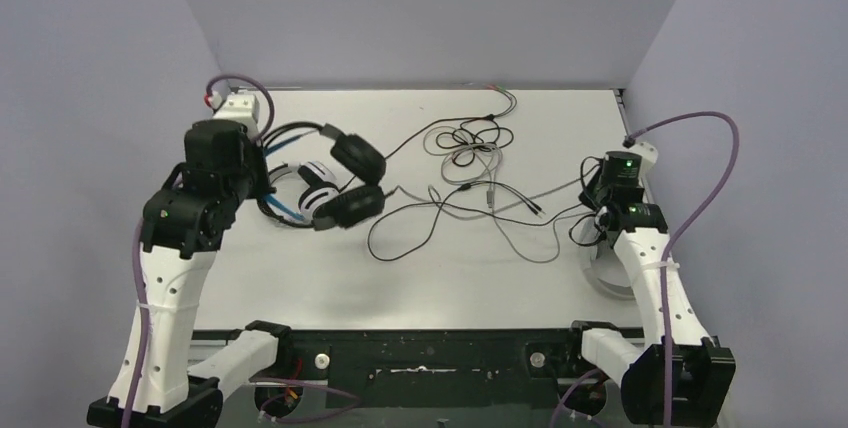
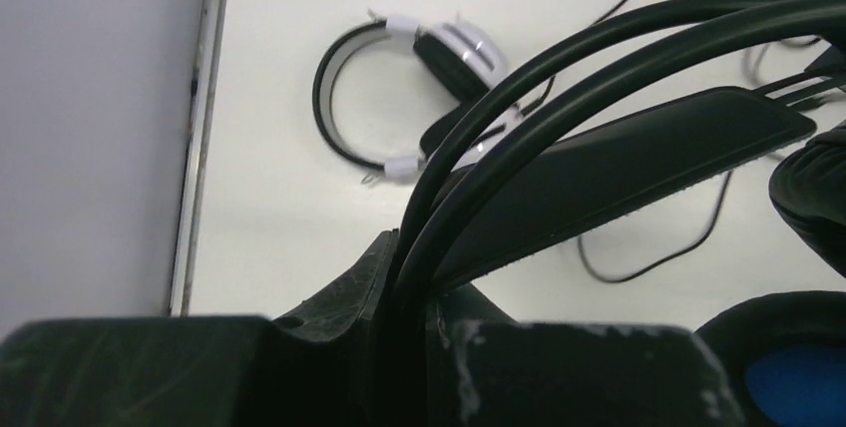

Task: Wrap the headphones
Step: Straighten the headphones cable at the center of the board.

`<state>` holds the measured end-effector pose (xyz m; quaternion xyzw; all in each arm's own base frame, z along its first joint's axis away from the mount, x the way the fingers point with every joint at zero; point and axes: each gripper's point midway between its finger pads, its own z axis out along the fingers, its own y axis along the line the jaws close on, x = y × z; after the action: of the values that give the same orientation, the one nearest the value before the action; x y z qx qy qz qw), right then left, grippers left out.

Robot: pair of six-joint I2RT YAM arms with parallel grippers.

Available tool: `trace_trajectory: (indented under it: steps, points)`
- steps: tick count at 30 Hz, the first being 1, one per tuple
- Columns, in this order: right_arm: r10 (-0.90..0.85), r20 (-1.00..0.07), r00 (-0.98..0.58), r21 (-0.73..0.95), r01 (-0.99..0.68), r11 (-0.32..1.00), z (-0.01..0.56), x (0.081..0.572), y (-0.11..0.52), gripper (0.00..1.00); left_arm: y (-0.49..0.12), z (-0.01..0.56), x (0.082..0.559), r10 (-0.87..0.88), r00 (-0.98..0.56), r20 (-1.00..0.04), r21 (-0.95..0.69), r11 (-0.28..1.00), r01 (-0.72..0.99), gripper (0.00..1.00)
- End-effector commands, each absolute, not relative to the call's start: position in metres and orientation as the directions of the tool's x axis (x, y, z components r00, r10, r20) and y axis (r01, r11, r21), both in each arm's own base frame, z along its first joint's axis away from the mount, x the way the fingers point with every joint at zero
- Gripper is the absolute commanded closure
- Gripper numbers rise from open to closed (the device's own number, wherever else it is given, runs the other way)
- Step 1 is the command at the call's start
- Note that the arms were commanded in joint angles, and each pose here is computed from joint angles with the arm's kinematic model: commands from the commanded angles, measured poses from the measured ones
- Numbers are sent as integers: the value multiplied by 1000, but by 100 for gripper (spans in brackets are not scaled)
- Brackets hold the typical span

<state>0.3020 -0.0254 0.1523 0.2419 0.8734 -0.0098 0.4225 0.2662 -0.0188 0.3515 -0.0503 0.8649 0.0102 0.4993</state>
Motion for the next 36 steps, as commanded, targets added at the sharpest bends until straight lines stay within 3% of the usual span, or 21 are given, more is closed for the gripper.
trace_trajectory:
  steps: [1,8,11,15,21,28,36]
  points:
    - [428,-779,-457,165,510,844,183,308,-64,100,-20,329,245,-67,-471,-880,-40,997,-67,100]
    - [486,-789,-376,179,616,767,202,331,-115,100,-25,270,197,-99,-613,-784,-86,995,-51,100]
    - [480,-798,-365,207,582,786,204,345,-122,100,-27,251,180,-122,-653,-748,-112,992,-58,100]
    - [439,-810,-389,126,615,778,197,349,-139,100,-29,245,162,-152,-682,-715,-146,987,-67,100]
    - [439,-803,-402,83,654,752,185,356,-166,100,-11,244,140,-254,-679,-689,-136,965,-223,100]
    - [426,-781,-457,-4,686,728,170,357,-182,100,49,258,106,-323,-546,-773,-16,870,-492,100]
    - [413,-753,-513,-39,661,750,152,365,-180,100,77,276,84,-288,-430,-856,-13,842,-539,100]
